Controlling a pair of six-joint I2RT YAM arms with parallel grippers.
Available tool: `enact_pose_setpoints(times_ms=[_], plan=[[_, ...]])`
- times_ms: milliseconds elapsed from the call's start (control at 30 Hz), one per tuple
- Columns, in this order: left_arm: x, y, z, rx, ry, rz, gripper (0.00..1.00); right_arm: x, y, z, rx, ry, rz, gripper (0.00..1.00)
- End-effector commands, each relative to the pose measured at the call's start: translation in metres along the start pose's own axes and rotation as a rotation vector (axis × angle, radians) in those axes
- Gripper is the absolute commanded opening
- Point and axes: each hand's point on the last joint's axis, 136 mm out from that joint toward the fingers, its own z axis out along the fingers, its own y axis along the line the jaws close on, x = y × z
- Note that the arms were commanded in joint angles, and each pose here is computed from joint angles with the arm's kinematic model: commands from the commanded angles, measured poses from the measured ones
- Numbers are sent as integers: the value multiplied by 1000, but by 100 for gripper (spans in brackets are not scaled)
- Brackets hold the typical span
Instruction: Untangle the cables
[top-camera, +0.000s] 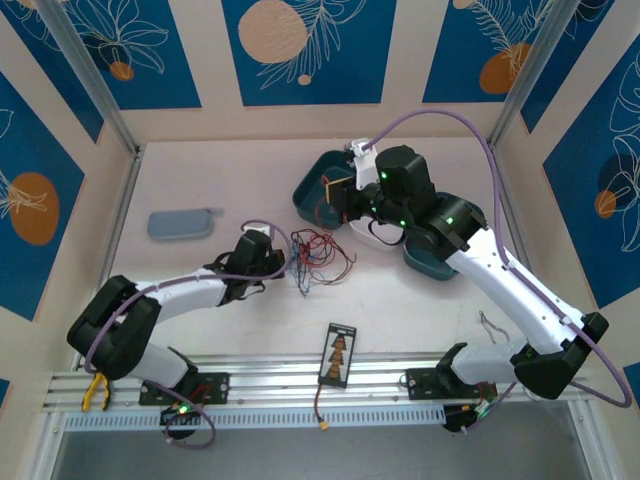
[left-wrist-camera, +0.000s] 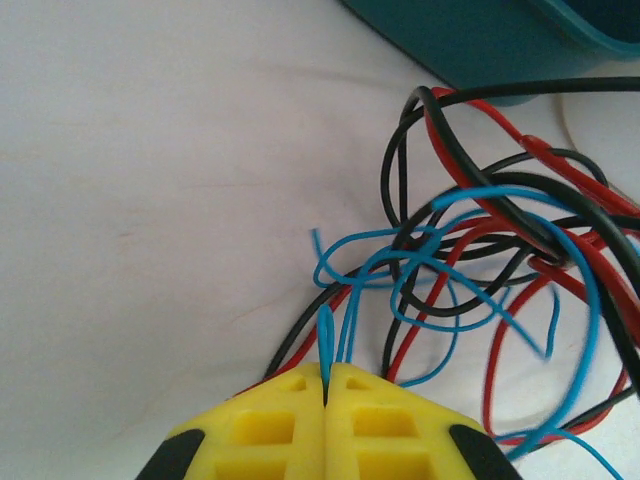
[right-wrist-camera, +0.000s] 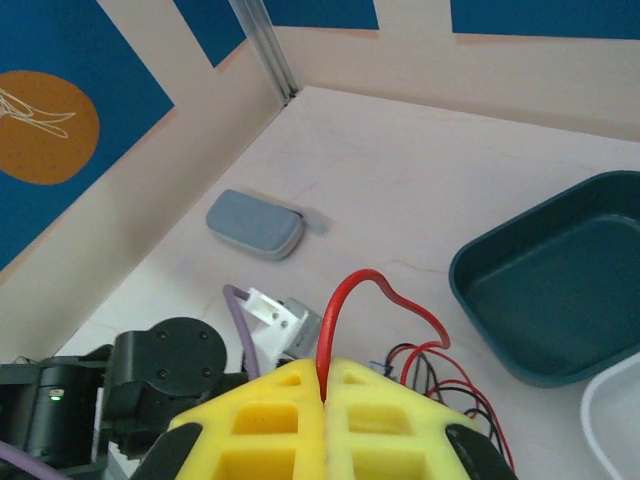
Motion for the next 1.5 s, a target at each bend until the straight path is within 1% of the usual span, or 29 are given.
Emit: enact_pose_setpoints(times_ms=[0, 133, 300, 633, 833, 1000, 1100, 1133, 1200, 1233, 1333, 1467], plan=[[3, 23, -9, -84, 5, 12, 0, -22, 4, -26, 16, -70, -55, 0], [1, 42, -19, -151, -13, 4, 0, -33, 4, -44, 27, -118, -71, 0], [-7, 68, -38, -239, -47, -4, 0, -44, -2, -69, 74, -171, -83, 0], [-30, 105, -72, -308, -122, -66, 0, -64, -3, -100, 113, -231, -115, 0], [-32, 122, -86, -350, -148, -99, 0, -69, -6, -106, 142, -230, -123, 0], [-36, 135, -97, -401, -164, -116, 0, -73, 1, -104, 113, -220, -132, 0], [-40, 141, -103, -422, -175, -126, 0, -72, 10, -98, 58, -209, -128, 0], [-42, 139, -105, -415, -180, -122, 8, -69, 14, -93, 32, -198, -123, 0], [-49, 132, -108, -382, -192, -104, 29, -63, 22, -82, -16, -171, -118, 0], [-52, 127, -110, -363, -194, -94, 37, -61, 24, -76, -31, -154, -117, 0], [-66, 109, -118, -294, -209, -74, 54, -56, 28, -61, -44, -111, -122, 0], [-82, 86, -131, -214, -226, -65, 66, -53, 37, -45, -82, -80, -130, 0]])
